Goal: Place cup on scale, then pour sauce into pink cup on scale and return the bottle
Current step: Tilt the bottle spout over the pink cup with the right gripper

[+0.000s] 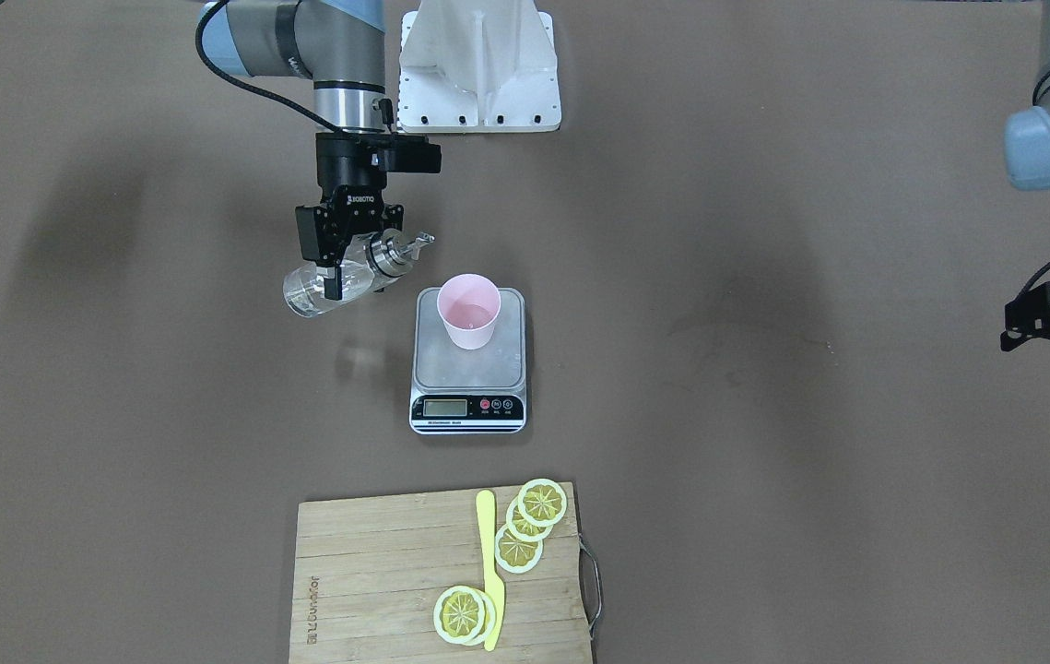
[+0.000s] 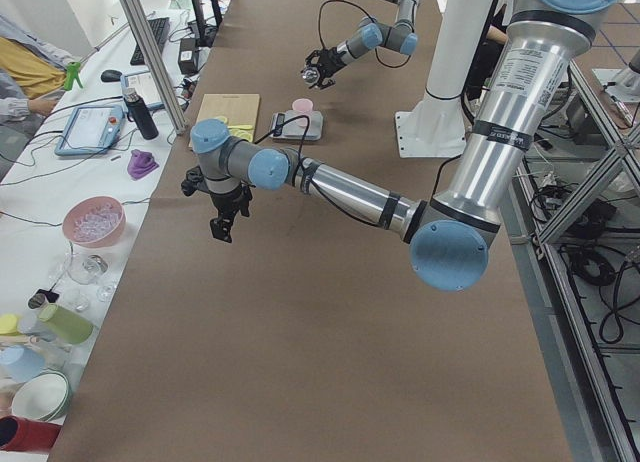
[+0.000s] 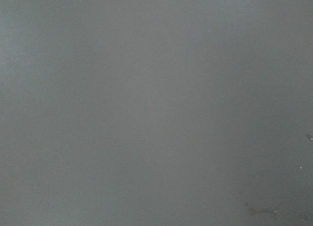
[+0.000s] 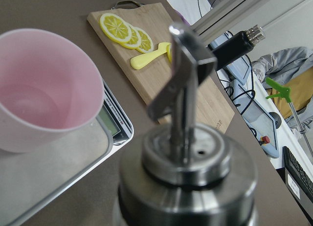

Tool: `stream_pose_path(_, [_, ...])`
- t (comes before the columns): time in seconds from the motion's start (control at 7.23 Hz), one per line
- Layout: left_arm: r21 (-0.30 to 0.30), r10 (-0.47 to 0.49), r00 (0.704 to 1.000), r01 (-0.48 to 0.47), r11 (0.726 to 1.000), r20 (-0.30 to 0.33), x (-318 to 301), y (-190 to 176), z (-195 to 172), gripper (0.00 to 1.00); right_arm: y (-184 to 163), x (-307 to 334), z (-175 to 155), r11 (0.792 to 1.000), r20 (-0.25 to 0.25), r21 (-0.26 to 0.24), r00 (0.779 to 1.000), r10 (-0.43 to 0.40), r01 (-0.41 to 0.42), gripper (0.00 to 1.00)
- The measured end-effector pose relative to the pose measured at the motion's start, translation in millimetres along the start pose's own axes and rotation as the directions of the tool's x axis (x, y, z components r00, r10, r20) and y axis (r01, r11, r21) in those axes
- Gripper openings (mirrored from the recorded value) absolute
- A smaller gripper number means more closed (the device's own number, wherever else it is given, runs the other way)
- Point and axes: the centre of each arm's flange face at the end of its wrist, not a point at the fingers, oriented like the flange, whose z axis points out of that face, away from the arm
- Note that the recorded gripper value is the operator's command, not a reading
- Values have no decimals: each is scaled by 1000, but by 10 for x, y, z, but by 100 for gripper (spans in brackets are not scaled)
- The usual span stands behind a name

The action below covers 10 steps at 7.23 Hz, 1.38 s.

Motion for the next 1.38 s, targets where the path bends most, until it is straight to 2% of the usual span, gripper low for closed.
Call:
stream_pose_path(0.42, [-28, 26, 1000, -26, 999, 4, -502, 441, 96, 97, -115, -63, 1, 988, 36, -120, 995, -96, 100, 0])
stream_pose_path(0.69, [-27, 17, 1000, -17, 999, 8, -705, 609, 80, 97, -262, 33, 7, 968, 63, -195, 986, -152, 161, 0])
stream_pose_path(1.11, [-13, 18, 1000, -18, 1000, -2, -979, 833, -30, 97, -348, 100, 74, 925, 128, -279, 965, -230, 258, 0])
stream_pose_path(1.38, [-5, 9, 999, -9, 1000, -39, -1012, 920, -26, 97, -495, 116, 36, 878, 164, -314, 932, -323, 360, 0])
